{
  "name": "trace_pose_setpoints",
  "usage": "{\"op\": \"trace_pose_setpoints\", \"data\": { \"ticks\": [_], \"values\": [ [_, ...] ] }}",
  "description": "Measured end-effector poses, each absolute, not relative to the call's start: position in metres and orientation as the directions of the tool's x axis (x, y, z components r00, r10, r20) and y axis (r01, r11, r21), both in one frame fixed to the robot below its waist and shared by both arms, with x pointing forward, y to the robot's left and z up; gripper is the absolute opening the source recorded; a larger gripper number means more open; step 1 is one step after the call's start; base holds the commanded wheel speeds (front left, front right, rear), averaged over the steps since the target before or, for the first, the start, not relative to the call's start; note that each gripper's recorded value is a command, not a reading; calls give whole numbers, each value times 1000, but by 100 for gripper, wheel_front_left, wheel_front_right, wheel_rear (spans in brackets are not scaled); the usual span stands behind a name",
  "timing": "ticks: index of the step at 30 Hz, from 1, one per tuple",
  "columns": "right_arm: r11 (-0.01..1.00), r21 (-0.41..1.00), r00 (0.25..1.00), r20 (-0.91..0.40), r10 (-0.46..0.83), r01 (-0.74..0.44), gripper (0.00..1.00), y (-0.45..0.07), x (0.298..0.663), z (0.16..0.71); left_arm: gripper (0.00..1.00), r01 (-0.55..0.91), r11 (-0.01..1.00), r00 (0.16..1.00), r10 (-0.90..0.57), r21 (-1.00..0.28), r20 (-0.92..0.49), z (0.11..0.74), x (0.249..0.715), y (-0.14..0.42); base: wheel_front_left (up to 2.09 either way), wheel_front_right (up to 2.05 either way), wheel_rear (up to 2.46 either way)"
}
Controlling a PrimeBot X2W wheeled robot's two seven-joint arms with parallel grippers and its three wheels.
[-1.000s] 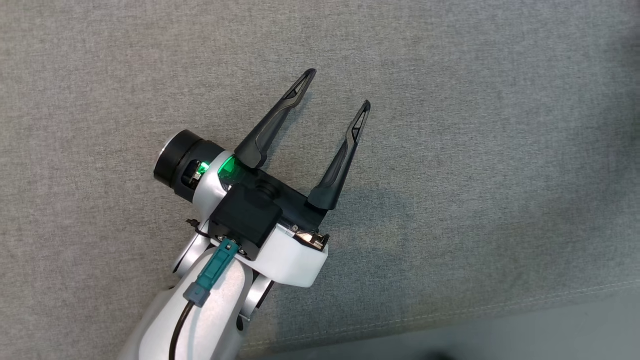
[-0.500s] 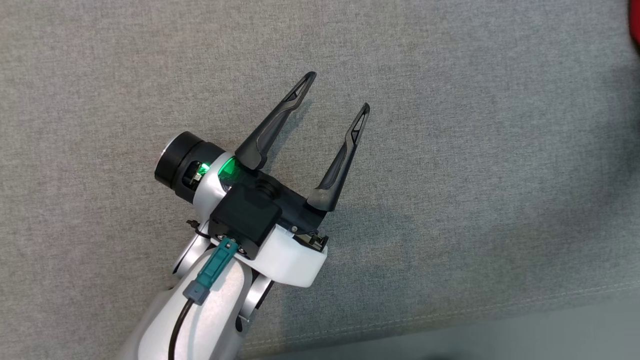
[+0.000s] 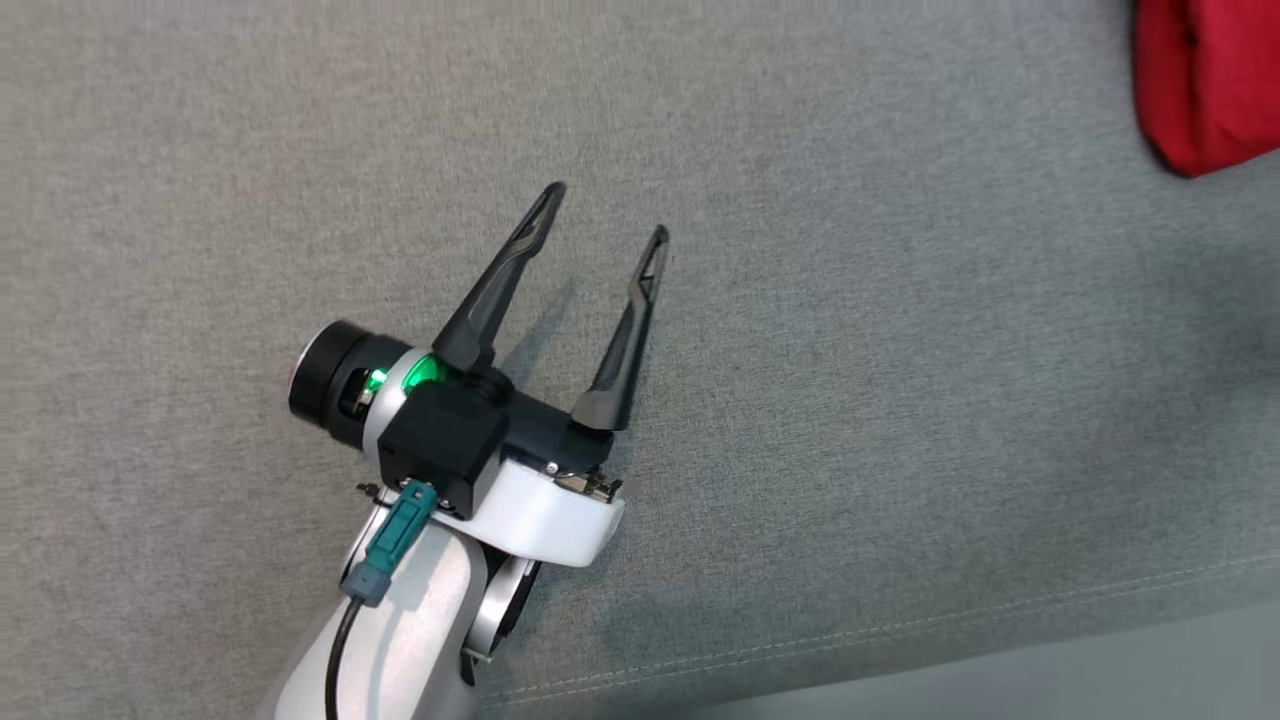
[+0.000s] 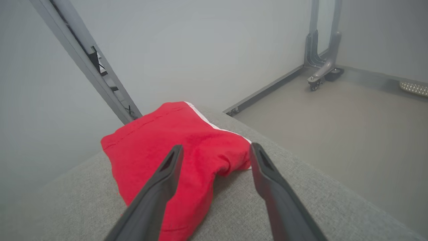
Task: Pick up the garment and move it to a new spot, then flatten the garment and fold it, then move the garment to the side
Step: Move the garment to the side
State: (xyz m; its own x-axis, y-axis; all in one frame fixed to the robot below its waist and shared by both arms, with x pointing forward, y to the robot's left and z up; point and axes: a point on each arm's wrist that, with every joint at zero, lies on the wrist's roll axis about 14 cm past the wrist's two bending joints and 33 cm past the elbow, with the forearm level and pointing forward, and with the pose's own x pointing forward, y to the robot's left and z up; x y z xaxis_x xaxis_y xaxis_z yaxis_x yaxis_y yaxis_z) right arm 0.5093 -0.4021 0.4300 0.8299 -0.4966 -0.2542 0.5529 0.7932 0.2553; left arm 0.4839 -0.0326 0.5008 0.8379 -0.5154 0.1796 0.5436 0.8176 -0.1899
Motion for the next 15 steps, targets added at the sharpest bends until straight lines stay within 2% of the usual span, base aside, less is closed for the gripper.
{"op": "trace_pose_setpoints", "data": {
  "ticks": [6,15],
  "values": [
    [882,219,909,-124,-398,417,100,-365,512,470,100,449,873,892,-423,-192,161,510,476,-10,0,0,0],
    [975,157,987,-19,-157,158,100,-282,510,502,100,291,934,953,-263,-206,153,525,455,40,0,0,0]
  ]
}}
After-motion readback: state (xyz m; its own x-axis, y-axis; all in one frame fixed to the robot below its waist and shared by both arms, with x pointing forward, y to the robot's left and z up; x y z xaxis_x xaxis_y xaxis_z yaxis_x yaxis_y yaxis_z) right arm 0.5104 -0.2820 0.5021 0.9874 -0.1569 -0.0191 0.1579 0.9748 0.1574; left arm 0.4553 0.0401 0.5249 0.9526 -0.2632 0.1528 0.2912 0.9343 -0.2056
